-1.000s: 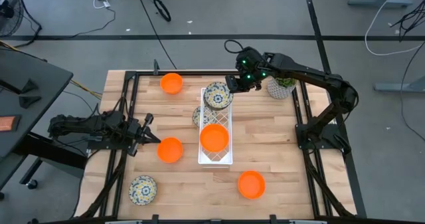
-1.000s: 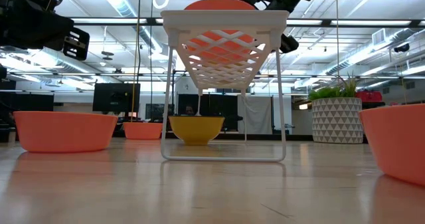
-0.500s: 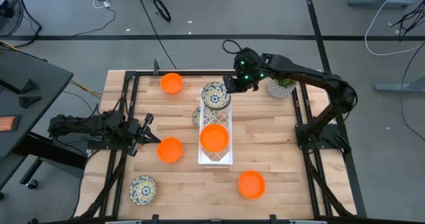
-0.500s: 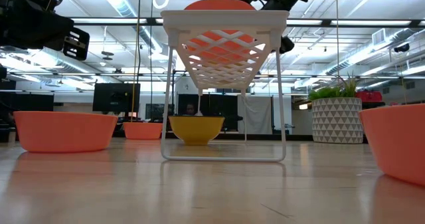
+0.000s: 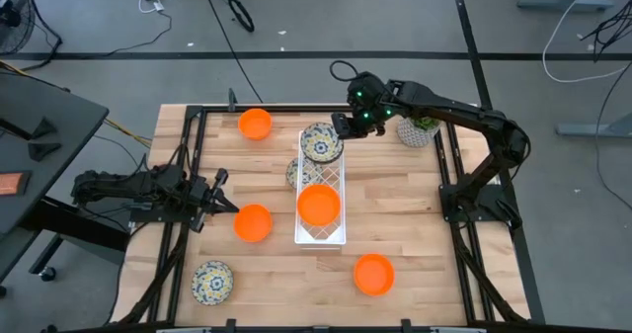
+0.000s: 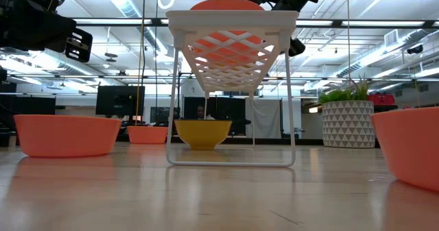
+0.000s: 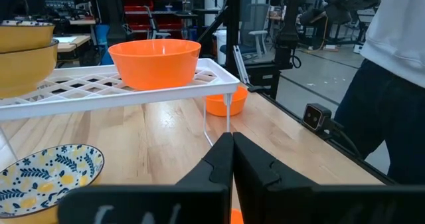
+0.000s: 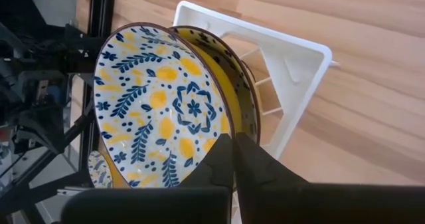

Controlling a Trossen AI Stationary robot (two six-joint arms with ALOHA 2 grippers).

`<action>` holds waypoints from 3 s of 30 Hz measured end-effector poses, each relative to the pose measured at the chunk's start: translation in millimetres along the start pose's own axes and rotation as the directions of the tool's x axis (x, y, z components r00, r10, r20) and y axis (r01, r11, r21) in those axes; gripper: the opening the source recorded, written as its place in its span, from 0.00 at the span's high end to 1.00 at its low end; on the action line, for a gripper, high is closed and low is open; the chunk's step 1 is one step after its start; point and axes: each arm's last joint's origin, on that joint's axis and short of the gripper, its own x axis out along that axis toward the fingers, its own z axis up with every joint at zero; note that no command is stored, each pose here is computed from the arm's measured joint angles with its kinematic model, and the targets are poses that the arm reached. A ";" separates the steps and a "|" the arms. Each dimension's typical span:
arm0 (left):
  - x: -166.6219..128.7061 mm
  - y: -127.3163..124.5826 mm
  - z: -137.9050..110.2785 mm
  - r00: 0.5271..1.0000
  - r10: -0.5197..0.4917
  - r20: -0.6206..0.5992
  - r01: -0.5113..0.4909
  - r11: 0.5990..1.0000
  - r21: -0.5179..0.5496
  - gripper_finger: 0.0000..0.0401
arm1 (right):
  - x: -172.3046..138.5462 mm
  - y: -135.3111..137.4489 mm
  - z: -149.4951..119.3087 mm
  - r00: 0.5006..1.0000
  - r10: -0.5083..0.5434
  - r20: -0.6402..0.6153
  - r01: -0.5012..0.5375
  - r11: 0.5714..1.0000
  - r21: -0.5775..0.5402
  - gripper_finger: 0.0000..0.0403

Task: Pick & Place Mini bowls
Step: Stack the yellow patterned bowl on top of the yellow patterned bowl on the shelf

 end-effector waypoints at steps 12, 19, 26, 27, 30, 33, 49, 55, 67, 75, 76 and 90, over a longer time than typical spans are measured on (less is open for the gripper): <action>0.0 0.0 0.0 1.000 0.000 0.000 0.000 1.000 0.000 0.96 | 0.1 -0.9 -0.3 1.000 -0.011 0.000 0.011 1.000 -0.006 0.93; 0.0 0.0 0.0 1.000 0.000 0.000 0.000 1.000 0.000 0.97 | 0.1 -0.8 -0.2 1.000 -0.010 0.000 0.010 1.000 -0.006 0.85; 0.0 0.0 0.0 1.000 0.000 0.000 0.000 1.000 0.000 0.97 | 0.1 -0.9 -0.2 1.000 -0.011 0.000 0.011 1.000 -0.005 0.75; 0.0 0.0 0.0 1.000 0.000 0.000 0.000 1.000 0.000 0.97 | -0.1 -0.9 -0.3 1.000 -0.011 0.001 0.011 1.000 -0.004 0.73; 0.0 0.0 0.0 1.000 0.000 0.000 0.000 1.000 0.000 0.97 | -4.0 -0.4 -1.2 1.000 -0.009 0.012 0.010 1.000 -0.010 0.69; 0.0 0.0 0.0 1.000 0.000 0.000 0.000 1.000 0.000 0.97 | -8.9 0.1 -1.8 1.000 -0.001 0.022 0.001 1.000 -0.026 0.65; 0.0 0.0 0.0 1.000 0.000 0.000 0.000 1.000 0.000 0.97 | -35.2 9.3 -3.9 0.988 0.111 0.109 -0.062 0.923 -0.381 0.70; 0.0 0.0 0.0 1.000 0.000 0.000 0.000 1.000 0.000 0.96 | -37.8 16.1 -0.8 0.973 0.192 0.127 -0.068 0.769 -0.636 0.83; 0.0 0.0 0.0 1.000 0.000 0.000 0.000 1.000 0.000 0.97 | -24.1 6.0 -6.4 0.979 0.203 0.031 -0.068 0.463 -0.883 0.99; 0.0 0.0 0.0 1.000 0.000 0.000 0.000 1.000 0.000 0.97 | -5.8 -6.5 -8.5 0.976 0.218 0.015 -0.066 0.358 -0.932 1.00; 0.0 0.0 0.0 1.000 0.000 0.000 0.000 1.000 0.000 0.97 | -5.6 -6.9 -8.7 0.976 0.219 0.015 -0.064 0.349 -0.935 1.00; 0.0 0.0 0.0 1.000 0.000 0.000 0.000 1.000 0.000 0.97 | -6.2 -7.9 -5.9 0.977 0.203 0.059 0.006 0.254 -0.967 1.00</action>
